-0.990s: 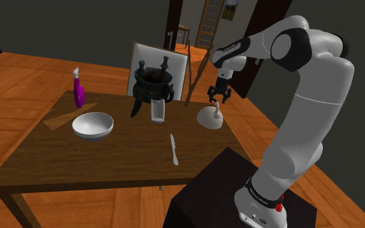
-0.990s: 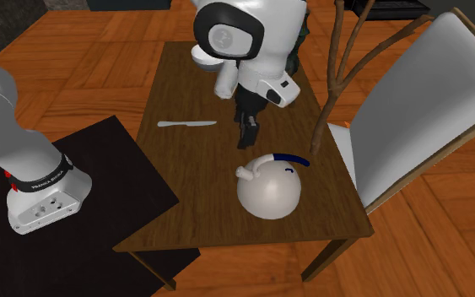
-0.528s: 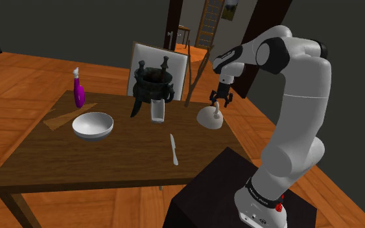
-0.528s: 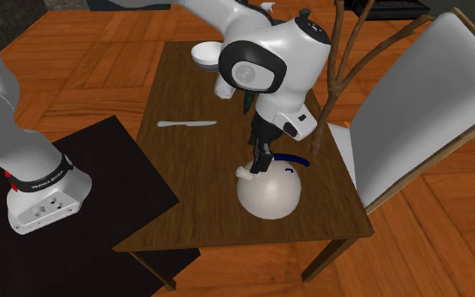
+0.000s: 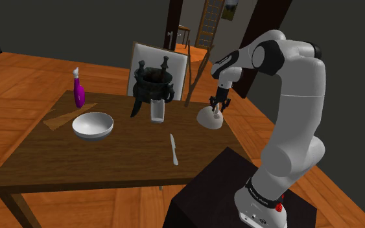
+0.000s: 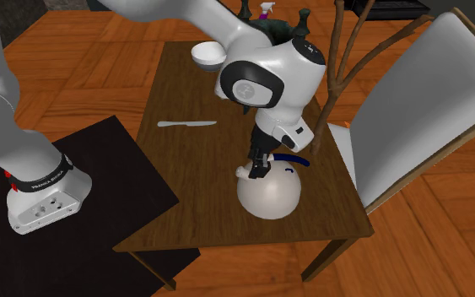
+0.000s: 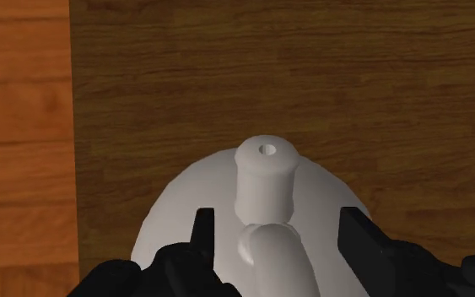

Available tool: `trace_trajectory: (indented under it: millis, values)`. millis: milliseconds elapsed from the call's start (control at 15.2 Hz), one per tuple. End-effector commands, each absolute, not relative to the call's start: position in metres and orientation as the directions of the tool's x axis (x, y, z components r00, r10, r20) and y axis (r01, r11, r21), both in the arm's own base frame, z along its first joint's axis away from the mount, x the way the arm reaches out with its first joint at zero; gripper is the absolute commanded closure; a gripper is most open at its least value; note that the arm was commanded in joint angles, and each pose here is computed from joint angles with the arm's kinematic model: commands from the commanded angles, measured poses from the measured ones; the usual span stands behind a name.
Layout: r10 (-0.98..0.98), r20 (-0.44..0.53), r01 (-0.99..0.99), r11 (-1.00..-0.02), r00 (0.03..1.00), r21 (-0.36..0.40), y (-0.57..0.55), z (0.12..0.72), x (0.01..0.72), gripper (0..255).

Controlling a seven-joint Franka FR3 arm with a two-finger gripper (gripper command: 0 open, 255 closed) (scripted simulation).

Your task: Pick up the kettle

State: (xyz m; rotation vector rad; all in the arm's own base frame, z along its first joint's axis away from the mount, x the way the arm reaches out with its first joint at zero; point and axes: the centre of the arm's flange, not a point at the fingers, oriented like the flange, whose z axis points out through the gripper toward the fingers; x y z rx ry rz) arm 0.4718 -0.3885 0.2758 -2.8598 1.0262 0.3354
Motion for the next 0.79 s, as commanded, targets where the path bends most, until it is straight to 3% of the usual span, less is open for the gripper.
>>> trace_trajectory:
  millis: [0, 726]
  values:
    - [-0.618, -0.233, -0.636, -0.771, 0.751, -0.006, -0.388, 0.275, 0.472, 255]
    - [-0.618, -0.233, -0.636, -0.771, 0.751, -0.006, -0.388, 0.290, 0.472, 255]
